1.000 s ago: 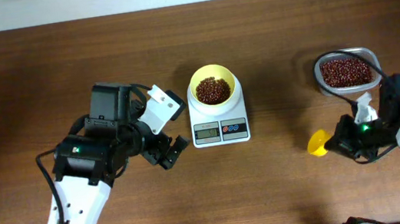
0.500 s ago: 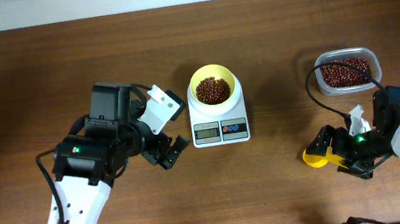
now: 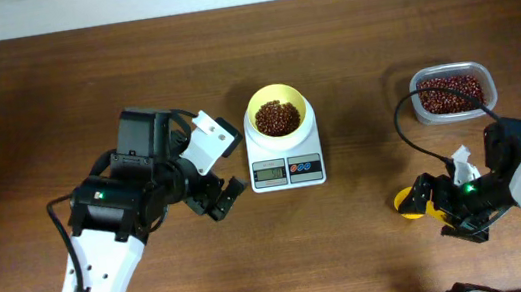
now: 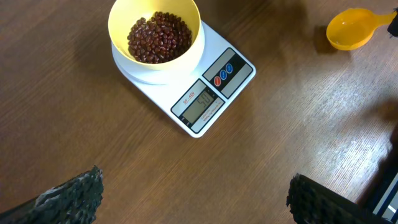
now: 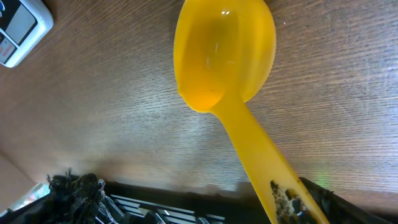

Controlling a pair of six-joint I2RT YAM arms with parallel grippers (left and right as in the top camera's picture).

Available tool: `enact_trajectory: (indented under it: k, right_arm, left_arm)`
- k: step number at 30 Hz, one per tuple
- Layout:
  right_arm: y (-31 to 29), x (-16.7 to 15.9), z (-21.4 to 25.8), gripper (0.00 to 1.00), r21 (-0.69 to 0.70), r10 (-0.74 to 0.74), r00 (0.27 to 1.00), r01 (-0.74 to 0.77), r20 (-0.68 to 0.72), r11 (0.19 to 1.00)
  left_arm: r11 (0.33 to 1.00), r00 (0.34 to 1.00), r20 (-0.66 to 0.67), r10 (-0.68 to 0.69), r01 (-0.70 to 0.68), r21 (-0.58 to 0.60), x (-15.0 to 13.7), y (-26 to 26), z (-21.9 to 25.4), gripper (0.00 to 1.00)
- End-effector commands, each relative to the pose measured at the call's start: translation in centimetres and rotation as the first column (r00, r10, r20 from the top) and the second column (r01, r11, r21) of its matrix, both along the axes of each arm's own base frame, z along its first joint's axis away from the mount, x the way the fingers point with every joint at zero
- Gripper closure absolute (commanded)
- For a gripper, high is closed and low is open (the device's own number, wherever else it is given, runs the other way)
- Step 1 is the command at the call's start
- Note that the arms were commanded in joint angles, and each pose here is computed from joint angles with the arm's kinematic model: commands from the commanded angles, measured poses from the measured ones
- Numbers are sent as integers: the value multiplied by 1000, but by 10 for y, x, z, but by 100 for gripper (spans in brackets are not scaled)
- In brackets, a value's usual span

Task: Scoop item into bowl and weigh 50g on scale
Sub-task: 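Lower the yellow scoop with the right gripper onto the table below the tub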

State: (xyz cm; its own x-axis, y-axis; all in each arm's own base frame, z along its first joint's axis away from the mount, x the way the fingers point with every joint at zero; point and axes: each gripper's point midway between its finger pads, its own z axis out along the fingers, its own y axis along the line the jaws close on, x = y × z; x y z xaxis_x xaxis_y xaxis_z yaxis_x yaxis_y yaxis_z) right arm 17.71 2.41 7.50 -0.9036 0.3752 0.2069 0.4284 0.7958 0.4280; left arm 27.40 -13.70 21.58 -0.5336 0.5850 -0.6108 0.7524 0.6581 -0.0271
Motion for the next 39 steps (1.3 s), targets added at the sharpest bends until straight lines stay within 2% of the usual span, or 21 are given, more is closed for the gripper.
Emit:
enact_trajectory:
  k: [1, 4, 11, 17, 21, 29, 36, 39]
  right_arm:
    - [0, 1, 0, 2, -13, 55, 998, -55, 44, 998]
    - [-4, 14, 5, 1, -44, 57, 990, -52, 128, 998]
    - [-4, 16, 35, 1, -105, 69, 952, -39, 298, 994]
    - [-2, 10, 60, 1, -152, 84, 903, -21, 421, 988]
    - [4, -11, 73, 1, -173, 93, 879, -12, 467, 985]
    - [8, -30, 109, 1, -265, 149, 717, 51, 681, 963]
    - [1, -22, 118, 1, -306, 169, 671, 90, 722, 948]
    - [-11, 8, 147, 1, -348, 219, 524, 162, 823, 923]
  left_arm:
    - [1000, 999, 31, -8, 8, -4, 3, 0, 9, 1]
    - [1000, 999, 31, -8, 8, -4, 3, 0, 9, 1]
    - [1000, 999, 31, -8, 8, -4, 3, 0, 9, 1]
    - [1000, 999, 31, -8, 8, -4, 3, 0, 9, 1]
    - [1000, 999, 31, -8, 8, -4, 3, 0, 9, 1]
    - [1000, 999, 31, -8, 8, -4, 3, 0, 9, 1]
    - [1000, 999, 31, -8, 8, -4, 3, 0, 9, 1]
    - [1000, 999, 31, -8, 8, -4, 3, 0, 9, 1]
